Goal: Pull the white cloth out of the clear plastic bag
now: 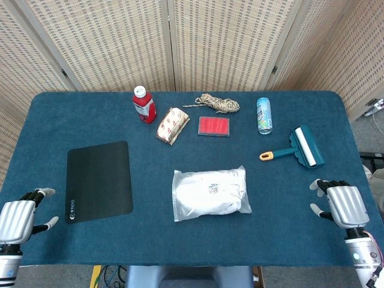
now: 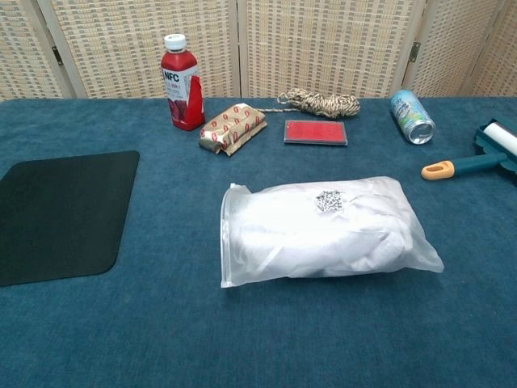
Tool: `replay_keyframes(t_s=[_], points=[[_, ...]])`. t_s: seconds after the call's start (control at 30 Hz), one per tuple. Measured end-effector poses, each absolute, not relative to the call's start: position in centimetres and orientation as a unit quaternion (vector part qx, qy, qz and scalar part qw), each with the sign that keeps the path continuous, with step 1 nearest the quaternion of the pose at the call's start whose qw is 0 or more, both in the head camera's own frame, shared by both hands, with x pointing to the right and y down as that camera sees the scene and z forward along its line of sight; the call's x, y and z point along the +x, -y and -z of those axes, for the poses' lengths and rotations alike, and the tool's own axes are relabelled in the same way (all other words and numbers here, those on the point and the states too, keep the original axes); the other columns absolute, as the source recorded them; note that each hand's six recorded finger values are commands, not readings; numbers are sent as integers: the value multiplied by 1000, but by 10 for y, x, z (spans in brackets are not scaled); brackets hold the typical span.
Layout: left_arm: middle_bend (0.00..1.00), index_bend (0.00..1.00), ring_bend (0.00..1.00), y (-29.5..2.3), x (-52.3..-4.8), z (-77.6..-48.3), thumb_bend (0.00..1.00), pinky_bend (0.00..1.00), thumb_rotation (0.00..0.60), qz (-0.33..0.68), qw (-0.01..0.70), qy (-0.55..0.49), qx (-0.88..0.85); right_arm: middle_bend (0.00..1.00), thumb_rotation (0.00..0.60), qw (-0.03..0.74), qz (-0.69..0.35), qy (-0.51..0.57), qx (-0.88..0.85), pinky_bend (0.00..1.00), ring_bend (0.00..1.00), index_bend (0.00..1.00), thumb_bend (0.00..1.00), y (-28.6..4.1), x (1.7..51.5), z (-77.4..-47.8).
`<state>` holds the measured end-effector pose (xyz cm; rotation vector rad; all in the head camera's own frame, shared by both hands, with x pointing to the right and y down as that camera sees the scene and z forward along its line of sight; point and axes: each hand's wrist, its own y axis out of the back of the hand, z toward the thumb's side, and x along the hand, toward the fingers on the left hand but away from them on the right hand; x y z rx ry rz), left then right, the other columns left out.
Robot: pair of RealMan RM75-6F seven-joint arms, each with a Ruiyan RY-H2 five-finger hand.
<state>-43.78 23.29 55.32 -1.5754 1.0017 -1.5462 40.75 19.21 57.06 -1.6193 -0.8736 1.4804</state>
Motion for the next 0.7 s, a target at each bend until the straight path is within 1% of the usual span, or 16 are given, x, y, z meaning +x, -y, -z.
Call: replay_keyframes(t_s=[0.1,0.17,0.23,0.27,0.3,0.33,0.37,0.4,0.47,0.57,0.7], points=[[397,341,439,-235,-438,-552,3,685,600,598,345,-388,-610,558,600,384,-572,346,-636,495,512,456,148,-189,404,-568],[397,341,440,-237,-436,-553,3,685,600,599,347,-384,-611,541,600,386,-567,349,-639,495,509,456,104,-188,402,-567],[397,341,440,-238,-436,-554,4,684,600,600,346,-382,-612,487,600,385,-563,351,-641,495,472,436,42,-188,401,-567],[397,341,440,-238,-435,-554,4,684,600,600,345,-382,-612,433,600,384,-561,352,-643,487,422,393,12,-187,400,-567],[397,341,440,-239,-435,-555,4,685,600,601,344,-381,-613,371,600,383,-559,353,-645,461,355,326,0,-187,399,-567],[397,341,440,-240,-435,-556,3,685,600,601,342,-381,-614,331,600,380,-556,354,-649,436,310,276,0,-187,397,-568],[397,341,440,-241,-434,-557,3,685,600,601,342,-379,-615,265,600,375,-552,353,-656,382,240,195,0,-188,393,-569],[397,341,440,-242,-434,-558,3,685,600,601,343,-377,-615,218,600,372,-548,349,-663,345,192,139,0,-188,389,-570],[397,341,440,-243,-433,-559,4,684,600,601,344,-374,-616,153,600,363,-541,336,-681,297,128,64,0,-188,377,-574],[402,342,440,-245,-433,-561,4,685,600,601,342,-374,-618,85,600,356,-531,309,-705,238,56,4,0,-189,356,-582],[411,342,440,-247,-433,-565,4,685,600,602,342,-367,-621,41,600,357,-522,269,-727,200,7,0,0,-189,327,-596]])
